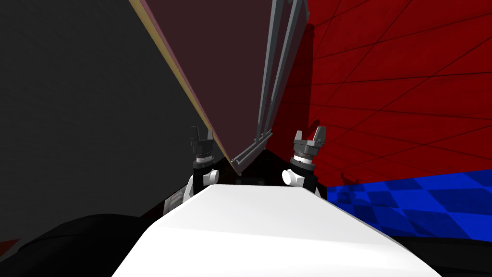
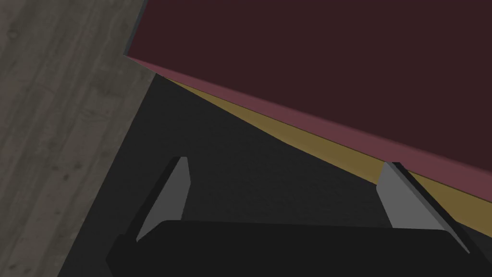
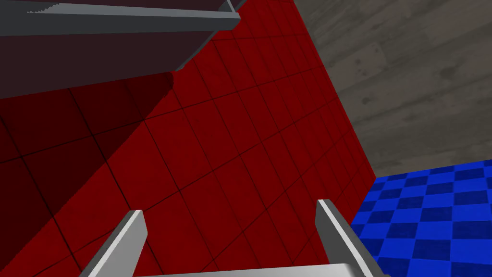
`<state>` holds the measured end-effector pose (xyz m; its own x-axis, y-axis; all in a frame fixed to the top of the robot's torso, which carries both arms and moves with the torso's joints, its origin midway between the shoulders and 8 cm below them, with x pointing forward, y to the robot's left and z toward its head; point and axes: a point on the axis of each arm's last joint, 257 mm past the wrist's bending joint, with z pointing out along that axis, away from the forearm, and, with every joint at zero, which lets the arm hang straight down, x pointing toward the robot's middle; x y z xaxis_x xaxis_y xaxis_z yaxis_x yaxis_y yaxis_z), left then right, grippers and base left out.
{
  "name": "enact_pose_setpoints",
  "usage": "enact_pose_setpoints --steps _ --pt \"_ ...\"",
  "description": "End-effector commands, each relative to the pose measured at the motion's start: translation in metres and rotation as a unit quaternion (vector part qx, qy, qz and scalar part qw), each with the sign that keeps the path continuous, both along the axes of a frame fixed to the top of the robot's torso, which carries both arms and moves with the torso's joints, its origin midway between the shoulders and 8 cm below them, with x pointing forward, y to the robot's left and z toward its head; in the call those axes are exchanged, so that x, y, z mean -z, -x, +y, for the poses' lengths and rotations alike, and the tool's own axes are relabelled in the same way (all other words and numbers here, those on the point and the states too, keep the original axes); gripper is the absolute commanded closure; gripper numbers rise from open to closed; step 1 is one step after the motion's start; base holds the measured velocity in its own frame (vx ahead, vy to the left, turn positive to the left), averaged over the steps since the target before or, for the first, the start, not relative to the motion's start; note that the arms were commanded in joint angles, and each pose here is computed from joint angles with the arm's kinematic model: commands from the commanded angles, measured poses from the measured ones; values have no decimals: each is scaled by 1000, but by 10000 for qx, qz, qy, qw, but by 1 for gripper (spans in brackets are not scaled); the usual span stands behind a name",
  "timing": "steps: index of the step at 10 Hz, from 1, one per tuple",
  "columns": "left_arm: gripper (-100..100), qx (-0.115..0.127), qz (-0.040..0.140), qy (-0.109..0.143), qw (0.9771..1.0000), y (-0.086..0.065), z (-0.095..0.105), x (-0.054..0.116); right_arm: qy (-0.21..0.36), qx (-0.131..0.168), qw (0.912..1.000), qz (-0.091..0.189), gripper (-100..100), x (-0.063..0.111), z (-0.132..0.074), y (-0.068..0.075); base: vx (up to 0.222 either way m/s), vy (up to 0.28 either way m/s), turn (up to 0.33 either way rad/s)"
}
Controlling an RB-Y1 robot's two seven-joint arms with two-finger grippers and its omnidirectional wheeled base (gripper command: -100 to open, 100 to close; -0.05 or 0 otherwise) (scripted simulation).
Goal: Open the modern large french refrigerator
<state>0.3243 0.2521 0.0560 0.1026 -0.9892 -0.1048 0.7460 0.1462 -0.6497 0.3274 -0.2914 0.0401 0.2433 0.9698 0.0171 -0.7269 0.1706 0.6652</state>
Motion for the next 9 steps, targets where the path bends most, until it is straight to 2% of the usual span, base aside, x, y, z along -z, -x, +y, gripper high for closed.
enact_pose_setpoints --steps 1,9 --pt "0 0 0 0 10000 0 0 0 0 0 10000 0 0 0 0 0 0 0 0" --pt "0 0 -2 0 10000 0 0 0 0 0 10000 -2 0 0 0 0 0 0 0"
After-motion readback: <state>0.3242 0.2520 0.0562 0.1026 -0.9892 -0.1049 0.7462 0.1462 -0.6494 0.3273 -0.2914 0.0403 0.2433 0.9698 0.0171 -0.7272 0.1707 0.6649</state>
